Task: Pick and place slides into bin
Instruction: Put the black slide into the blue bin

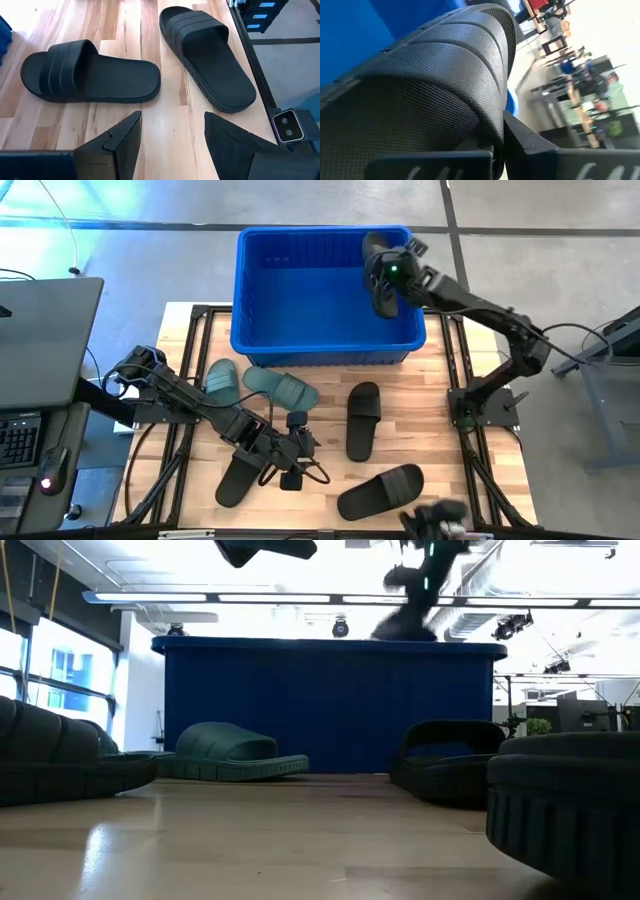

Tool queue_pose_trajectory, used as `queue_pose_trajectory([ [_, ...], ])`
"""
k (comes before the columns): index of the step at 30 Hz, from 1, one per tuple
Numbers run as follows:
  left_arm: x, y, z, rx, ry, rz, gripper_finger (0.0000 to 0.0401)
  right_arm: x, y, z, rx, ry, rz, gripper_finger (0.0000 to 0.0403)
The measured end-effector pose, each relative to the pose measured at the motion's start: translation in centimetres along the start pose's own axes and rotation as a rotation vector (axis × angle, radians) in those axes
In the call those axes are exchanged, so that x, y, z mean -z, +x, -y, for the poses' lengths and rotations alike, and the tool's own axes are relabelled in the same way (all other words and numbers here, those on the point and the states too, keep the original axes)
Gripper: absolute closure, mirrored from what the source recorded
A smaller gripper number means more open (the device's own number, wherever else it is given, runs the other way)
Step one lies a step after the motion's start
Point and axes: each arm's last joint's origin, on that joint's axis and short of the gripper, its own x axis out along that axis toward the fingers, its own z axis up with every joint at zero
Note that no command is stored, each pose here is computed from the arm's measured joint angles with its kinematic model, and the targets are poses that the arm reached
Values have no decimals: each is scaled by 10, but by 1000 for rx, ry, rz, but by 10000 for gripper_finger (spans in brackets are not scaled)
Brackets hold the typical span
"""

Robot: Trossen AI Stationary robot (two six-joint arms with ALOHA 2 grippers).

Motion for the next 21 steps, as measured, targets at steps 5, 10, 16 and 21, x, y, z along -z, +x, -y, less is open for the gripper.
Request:
queue_pose_trajectory([
  [5, 0, 0, 0, -9, -11, 7, 201, 35, 60, -40, 23, -129, -51, 403],
  [10, -2, 0, -2, -65, -18, 34, 201, 53, 104, -71, -66, -272, -77, 402],
  [16, -3, 0, -1, -63, -23, 46, 201, 60, 138, -106, -129, -393, -134, 372],
  [21, -3, 0, -1, -62, -23, 46, 201, 60, 155, -128, -150, -467, -193, 314],
])
